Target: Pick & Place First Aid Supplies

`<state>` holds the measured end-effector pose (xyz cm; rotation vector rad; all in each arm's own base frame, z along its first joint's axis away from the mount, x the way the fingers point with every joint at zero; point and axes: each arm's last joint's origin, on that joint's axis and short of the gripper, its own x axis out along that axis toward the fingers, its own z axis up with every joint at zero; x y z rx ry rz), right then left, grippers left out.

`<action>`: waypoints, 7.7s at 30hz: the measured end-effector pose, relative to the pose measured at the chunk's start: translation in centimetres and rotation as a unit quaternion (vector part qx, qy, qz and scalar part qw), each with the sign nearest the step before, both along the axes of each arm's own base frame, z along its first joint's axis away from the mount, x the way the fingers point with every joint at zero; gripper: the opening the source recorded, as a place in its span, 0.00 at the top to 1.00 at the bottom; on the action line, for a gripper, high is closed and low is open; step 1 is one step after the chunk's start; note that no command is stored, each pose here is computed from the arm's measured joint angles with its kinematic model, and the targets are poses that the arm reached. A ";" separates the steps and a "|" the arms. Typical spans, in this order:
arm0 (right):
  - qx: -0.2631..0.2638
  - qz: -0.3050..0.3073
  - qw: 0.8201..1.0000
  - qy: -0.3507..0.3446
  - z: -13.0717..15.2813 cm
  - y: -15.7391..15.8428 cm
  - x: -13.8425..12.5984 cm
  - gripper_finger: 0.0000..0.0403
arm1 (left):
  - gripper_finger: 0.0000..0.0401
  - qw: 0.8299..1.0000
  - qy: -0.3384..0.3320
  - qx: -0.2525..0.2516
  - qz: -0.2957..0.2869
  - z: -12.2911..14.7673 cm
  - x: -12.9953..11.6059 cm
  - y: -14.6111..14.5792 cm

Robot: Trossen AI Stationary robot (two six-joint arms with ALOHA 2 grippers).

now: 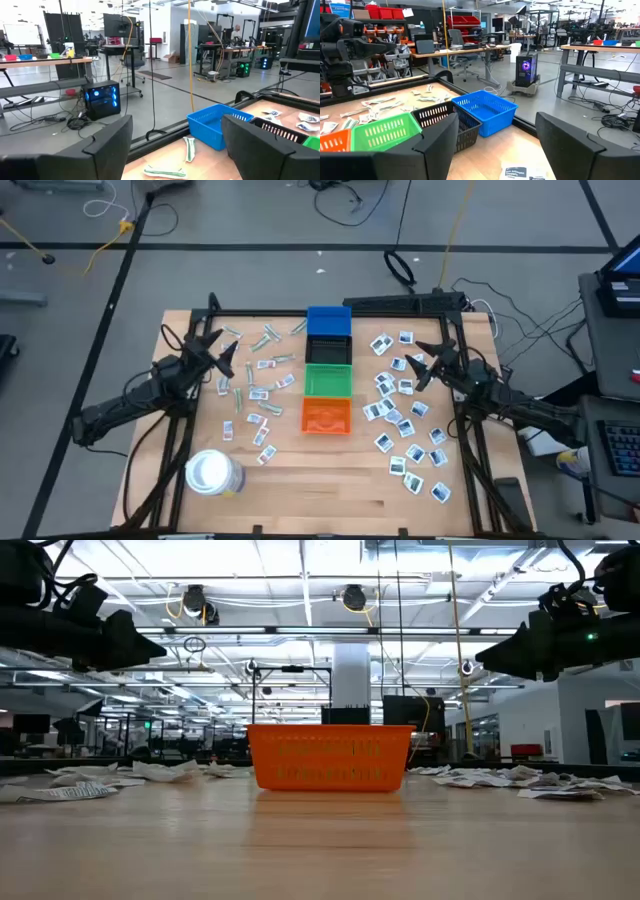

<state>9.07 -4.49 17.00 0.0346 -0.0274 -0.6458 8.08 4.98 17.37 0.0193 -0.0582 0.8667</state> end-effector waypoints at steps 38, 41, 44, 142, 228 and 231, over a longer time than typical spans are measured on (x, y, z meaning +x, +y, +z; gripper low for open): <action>0.000 0.000 1.000 0.000 0.0 0.0 0.0 0.35 | 0.24 1.000 0.000 0.000 0.000 0.0 0.0 0.0; 0.000 0.000 1.000 0.000 0.0 0.0 0.0 0.35 | 0.24 1.000 0.000 0.000 0.000 0.0 0.0 0.0; 0.000 0.000 1.000 0.000 0.0 0.0 0.0 0.35 | 0.24 1.000 0.000 0.000 0.000 0.0 0.0 0.0; 0.001 -0.013 1.000 -0.002 0.0 -0.1 0.0 0.35 | 0.24 1.000 0.000 0.000 0.000 0.0 0.0 0.0; 0.579 -0.216 0.675 0.404 14.5 8.2 12.2 0.35 | 0.24 1.000 0.000 0.000 0.000 0.0 0.0 0.0; 0.565 -0.219 0.674 0.423 12.5 8.1 12.1 0.35 | 0.24 1.000 0.000 0.000 0.000 0.0 0.0 0.0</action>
